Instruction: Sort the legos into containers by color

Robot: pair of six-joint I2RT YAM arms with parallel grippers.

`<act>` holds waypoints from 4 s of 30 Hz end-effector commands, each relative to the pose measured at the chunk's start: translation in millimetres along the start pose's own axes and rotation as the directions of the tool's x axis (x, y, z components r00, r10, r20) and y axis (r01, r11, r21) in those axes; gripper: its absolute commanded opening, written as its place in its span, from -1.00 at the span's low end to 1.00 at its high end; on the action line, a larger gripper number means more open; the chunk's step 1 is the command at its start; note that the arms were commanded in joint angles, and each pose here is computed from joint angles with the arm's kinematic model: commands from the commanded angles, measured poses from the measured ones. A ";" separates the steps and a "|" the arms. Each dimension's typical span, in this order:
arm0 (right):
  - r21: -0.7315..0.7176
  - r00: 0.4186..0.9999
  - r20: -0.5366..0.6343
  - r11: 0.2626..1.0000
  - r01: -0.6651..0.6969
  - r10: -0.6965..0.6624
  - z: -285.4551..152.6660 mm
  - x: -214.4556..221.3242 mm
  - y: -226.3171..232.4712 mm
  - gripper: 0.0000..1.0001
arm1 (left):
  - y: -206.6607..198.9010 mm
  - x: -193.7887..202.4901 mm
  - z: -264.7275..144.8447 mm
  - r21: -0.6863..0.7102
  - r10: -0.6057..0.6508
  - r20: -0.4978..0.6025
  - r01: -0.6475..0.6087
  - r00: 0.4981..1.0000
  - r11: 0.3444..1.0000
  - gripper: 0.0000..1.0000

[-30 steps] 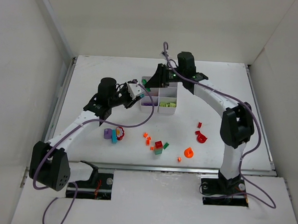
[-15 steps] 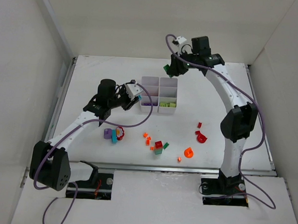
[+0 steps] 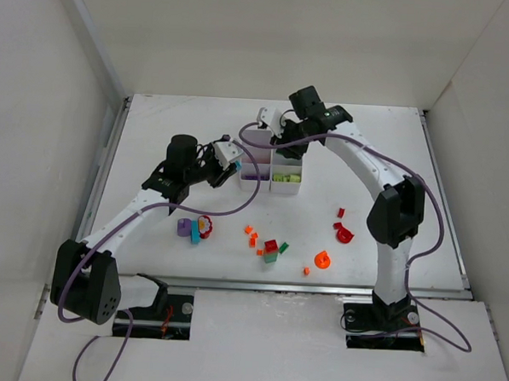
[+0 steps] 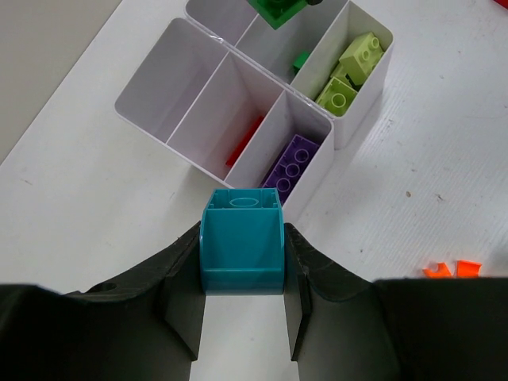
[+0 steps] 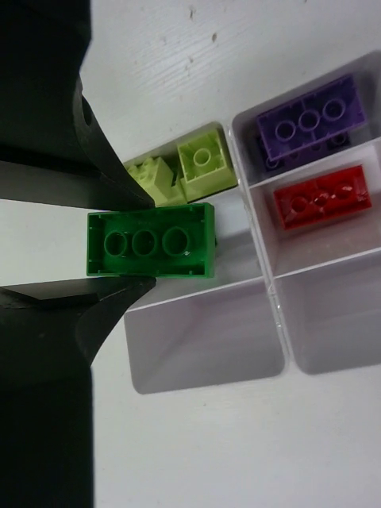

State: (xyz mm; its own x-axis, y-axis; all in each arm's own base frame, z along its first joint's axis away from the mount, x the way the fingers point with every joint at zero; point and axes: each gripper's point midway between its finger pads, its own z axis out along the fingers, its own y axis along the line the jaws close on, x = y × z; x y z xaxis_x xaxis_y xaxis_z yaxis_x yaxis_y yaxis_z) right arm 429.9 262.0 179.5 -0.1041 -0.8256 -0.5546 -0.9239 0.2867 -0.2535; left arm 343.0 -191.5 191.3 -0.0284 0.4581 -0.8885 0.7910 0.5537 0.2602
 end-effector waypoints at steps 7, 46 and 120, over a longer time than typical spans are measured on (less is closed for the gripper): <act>0.092 0.993 -0.086 0.992 0.083 -0.075 17.3 11.2 -18.1 -1.00 | 4.4 -7.9 0.3 -0.017 0.003 0.036 -0.002 0.999 1.000 -1.00; 0.141 0.989 -0.094 0.982 0.129 -0.116 15.6 15.6 -24.5 -1.00 | 1.4 -6.8 0.2 -0.005 -0.011 0.033 0.011 0.999 1.000 -1.00; -0.069 0.691 0.676 0.911 0.408 -0.258 -86.9 -141.1 118.9 -0.10 | -48.2 -119.1 -44.6 0.330 0.086 0.486 -0.273 0.870 0.904 -1.00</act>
State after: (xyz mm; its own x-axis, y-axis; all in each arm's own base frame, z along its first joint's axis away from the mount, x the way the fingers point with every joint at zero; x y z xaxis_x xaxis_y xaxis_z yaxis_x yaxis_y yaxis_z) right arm 299.7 361.9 274.0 0.3642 -0.3605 -0.8587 -0.9306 -0.1049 -0.3506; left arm 285.7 -236.8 266.1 0.2512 0.1685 -0.9532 0.9435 0.1771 0.2799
